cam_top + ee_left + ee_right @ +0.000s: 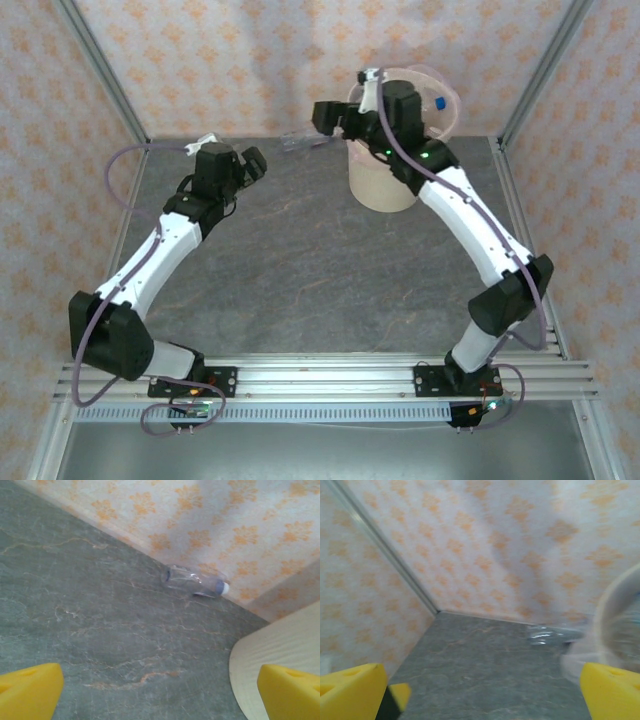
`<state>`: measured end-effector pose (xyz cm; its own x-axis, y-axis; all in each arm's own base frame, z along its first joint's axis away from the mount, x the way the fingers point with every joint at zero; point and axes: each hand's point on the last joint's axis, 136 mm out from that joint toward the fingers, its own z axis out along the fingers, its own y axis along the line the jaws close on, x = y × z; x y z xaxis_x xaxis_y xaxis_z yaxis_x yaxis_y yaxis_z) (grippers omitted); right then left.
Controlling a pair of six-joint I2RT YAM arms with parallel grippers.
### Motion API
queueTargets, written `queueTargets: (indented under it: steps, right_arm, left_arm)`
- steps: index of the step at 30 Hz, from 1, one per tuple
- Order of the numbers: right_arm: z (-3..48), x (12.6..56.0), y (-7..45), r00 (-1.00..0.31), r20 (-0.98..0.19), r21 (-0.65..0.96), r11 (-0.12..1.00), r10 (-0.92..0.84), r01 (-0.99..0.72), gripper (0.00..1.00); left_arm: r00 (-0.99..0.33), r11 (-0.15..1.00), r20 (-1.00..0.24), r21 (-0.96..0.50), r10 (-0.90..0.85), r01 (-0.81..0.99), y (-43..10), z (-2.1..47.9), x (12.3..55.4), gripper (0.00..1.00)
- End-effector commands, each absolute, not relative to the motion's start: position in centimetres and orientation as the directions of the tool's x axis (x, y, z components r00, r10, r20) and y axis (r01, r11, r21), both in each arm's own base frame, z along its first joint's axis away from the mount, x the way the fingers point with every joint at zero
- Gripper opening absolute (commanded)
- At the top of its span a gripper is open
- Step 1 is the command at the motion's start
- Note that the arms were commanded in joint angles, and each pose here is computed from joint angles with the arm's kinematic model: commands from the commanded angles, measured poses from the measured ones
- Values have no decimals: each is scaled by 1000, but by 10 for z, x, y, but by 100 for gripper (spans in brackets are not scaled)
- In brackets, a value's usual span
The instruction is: Put the plastic bottles in the bin
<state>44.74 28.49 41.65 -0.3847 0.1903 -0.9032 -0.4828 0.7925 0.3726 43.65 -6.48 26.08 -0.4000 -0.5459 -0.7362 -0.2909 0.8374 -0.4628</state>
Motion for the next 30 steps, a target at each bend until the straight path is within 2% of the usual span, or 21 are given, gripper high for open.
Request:
queueTargets:
  steps: [1, 9, 13, 16, 23, 30]
  right_arm:
    - [383, 479, 317, -414, -880, 428, 768, 233, -477, 99]
    - [299, 548, 369, -492, -826, 461, 832, 275, -310, 99]
    - [271, 567, 369, -494, -817, 450, 864, 297, -225, 99]
    - [273, 564, 374, -501, -818, 455, 851, 282, -262, 99]
    - [282, 541, 372, -478, -858, 390, 843, 186, -371, 99]
    - [311, 503, 360, -404, -901, 355, 803, 158, -479, 99]
  left_arm:
    - [-375, 818, -730, -472, -572, -329, -57, 258, 455, 100]
    - [-362, 784, -700, -498, -615, -370, -50, 226, 513, 100]
    - [-443, 858, -735, -428, -514, -285, -63, 209, 554, 100]
    - [-517, 917, -758, -317, -398, -241, -65, 180, 584, 100]
    - [-593, 900, -698, -421, -401, -114, -76, 135, 645, 97]
    - [-647, 933, -735, -345, -202, 100, -101, 100, 677, 94]
